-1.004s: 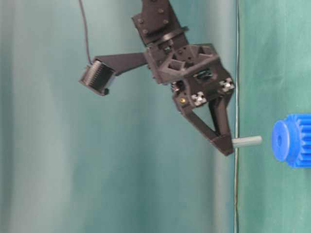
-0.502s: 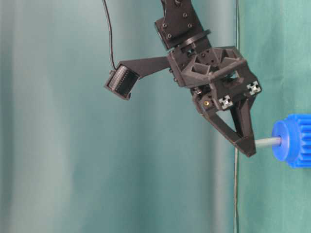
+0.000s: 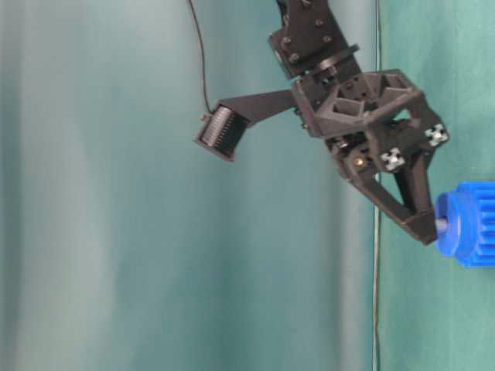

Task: Insert the shaft placed at a random location into the center hole of the small gear at another random location.
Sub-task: 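Align the shaft tip above the gear hole with the right gripper, then lower the shaft into the gear's center hole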

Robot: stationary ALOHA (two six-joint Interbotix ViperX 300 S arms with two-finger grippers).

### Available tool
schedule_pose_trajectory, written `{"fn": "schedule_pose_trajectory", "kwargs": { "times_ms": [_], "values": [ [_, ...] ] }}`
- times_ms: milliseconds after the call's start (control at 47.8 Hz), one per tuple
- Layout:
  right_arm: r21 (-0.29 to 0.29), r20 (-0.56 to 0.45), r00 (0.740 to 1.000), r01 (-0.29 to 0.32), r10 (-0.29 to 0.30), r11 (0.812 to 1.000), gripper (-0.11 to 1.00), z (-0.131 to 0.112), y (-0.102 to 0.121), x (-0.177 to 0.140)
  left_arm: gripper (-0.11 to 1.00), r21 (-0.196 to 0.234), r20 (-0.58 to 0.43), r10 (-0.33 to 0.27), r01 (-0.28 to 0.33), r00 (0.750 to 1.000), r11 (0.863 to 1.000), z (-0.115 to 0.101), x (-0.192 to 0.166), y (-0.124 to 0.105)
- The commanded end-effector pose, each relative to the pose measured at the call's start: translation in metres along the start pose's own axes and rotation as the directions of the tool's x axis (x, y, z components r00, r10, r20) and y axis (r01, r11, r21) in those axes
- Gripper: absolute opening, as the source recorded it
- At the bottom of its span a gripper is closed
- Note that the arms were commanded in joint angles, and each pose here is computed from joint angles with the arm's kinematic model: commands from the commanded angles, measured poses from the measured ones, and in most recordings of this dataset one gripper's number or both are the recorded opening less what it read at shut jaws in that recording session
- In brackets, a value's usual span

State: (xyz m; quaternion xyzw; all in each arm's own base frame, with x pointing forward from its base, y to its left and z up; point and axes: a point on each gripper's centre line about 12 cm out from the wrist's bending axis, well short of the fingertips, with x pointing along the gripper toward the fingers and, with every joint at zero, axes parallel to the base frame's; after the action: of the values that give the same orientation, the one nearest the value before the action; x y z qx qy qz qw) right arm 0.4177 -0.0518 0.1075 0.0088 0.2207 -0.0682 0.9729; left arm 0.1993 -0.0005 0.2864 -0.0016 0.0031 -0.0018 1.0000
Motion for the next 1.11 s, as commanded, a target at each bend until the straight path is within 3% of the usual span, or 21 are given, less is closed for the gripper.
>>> {"fn": "schedule_pose_trajectory", "kwargs": {
  "times_ms": [0,962,1025,1088],
  "values": [
    [0.008,0.041,0.999,0.005,-0.005,1.000,0.14,0.0110,-0.0012,-0.0006,0.00,0.000,0.018,0.000,0.000,1.000,1.000,0.0071,0.0020,-0.0001],
    [0.016,0.017,1.000,0.005,-0.006,1.000,0.14,0.0044,-0.0007,-0.0015,0.00,0.000,0.014,0.000,0.000,1.000,1.000,0.0062,0.0028,-0.0001],
    [0.017,0.018,1.000,0.006,-0.006,1.000,0.20,0.0050,-0.0008,-0.0013,0.00,0.000,0.011,0.000,0.000,1.000,1.000,0.0052,0.0029,-0.0001],
    [0.017,0.017,1.000,0.006,-0.006,1.000,0.37,0.0044,-0.0008,-0.0015,0.00,0.000,0.014,0.000,0.000,1.000,1.000,0.0062,0.0028,-0.0001]
  ]
}}
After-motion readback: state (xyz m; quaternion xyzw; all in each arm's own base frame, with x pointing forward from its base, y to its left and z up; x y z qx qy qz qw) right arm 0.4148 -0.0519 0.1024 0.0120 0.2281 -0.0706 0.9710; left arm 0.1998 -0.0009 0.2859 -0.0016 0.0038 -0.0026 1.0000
